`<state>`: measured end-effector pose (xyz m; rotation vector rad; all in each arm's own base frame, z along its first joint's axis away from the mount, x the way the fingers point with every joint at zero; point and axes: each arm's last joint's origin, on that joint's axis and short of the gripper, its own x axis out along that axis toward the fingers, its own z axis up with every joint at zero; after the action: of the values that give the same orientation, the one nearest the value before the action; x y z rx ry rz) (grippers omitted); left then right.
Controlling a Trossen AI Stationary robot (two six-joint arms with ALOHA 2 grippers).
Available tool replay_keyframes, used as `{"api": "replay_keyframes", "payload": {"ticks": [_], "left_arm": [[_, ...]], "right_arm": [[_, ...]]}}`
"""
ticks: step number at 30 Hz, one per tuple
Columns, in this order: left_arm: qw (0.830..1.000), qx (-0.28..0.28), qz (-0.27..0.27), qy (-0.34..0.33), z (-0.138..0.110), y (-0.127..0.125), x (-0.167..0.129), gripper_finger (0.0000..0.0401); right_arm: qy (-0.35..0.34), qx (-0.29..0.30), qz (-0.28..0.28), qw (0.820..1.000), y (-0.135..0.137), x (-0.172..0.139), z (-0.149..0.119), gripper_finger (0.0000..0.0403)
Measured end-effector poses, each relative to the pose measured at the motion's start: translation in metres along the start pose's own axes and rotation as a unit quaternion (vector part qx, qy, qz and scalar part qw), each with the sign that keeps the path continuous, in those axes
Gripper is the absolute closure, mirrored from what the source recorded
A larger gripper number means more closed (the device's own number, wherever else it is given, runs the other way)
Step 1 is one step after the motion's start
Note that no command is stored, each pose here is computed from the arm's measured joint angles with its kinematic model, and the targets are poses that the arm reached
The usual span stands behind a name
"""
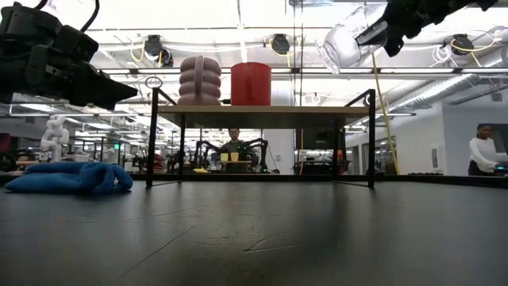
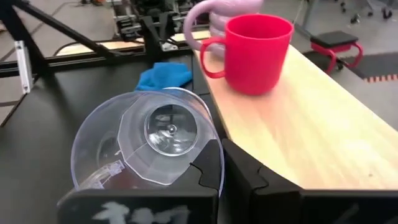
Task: Stack small to large cups/mugs on shelf
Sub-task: Put the transparent mug on the shelf
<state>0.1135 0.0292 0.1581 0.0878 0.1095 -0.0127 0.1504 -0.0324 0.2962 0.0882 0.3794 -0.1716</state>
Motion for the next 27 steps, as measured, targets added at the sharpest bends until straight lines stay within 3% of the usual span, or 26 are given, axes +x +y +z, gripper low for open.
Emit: {"api": "replay_keyframes", "payload": {"ticks": [11,19,27], "left_arm": [[1.0,0.004,0.0,0.0,0.0,0.0,0.0,0.037],[1.0,0.001,0.0,0.0,0.0,0.0,0.0,0.037],[1.0,0.003,0.0,0.0,0.0,0.0,0.0,0.037]], "right_arm": [[-0.008,-0.015,-0.003,1.0,-0.014,-0.004,0.05,0.0403],[0.053,-0.014,-0.043,0.998,-0.042,0.007,0.081,0.0403],[0.085,-0.003,-0.038,0.996,-0.07,0.01,0.109,0.0403]]}}
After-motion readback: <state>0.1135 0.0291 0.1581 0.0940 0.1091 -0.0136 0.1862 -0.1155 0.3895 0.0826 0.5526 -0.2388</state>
